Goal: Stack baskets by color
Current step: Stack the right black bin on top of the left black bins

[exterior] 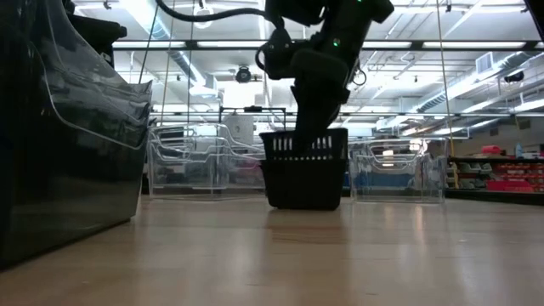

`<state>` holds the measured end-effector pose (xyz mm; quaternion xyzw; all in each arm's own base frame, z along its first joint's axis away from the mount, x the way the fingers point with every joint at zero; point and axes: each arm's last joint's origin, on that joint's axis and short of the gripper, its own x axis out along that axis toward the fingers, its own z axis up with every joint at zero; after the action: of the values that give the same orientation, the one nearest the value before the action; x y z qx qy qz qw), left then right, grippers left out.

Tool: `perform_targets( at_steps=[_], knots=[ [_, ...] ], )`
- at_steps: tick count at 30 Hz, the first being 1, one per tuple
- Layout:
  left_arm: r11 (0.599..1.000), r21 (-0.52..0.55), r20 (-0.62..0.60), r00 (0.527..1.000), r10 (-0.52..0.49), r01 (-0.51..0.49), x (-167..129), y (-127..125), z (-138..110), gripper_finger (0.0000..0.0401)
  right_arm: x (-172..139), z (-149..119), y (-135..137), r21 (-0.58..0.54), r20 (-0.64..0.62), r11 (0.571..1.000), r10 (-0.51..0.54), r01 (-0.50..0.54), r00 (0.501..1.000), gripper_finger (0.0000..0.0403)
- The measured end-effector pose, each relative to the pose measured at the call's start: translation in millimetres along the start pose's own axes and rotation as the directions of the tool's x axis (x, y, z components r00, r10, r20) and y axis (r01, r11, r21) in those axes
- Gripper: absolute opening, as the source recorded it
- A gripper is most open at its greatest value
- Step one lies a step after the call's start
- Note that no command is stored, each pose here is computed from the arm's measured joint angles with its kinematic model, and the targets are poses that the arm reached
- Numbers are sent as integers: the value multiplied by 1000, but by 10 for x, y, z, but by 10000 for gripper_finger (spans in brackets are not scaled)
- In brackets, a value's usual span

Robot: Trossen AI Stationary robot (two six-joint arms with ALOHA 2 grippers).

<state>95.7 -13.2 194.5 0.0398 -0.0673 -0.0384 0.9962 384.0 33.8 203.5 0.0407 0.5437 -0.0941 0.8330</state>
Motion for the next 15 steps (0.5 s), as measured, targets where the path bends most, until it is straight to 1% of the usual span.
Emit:
perform_targets(
  at_steps=[10,15],
  knots=[
    [1000,0,0,1000,0,0,0,0,0,34,-136,51,16,-22,-37,1000,-5,4,999,131],
    [1000,0,0,1000,0,0,0,0,0,29,-170,50,51,-24,-30,1000,13,-14,999,131]
  ],
)
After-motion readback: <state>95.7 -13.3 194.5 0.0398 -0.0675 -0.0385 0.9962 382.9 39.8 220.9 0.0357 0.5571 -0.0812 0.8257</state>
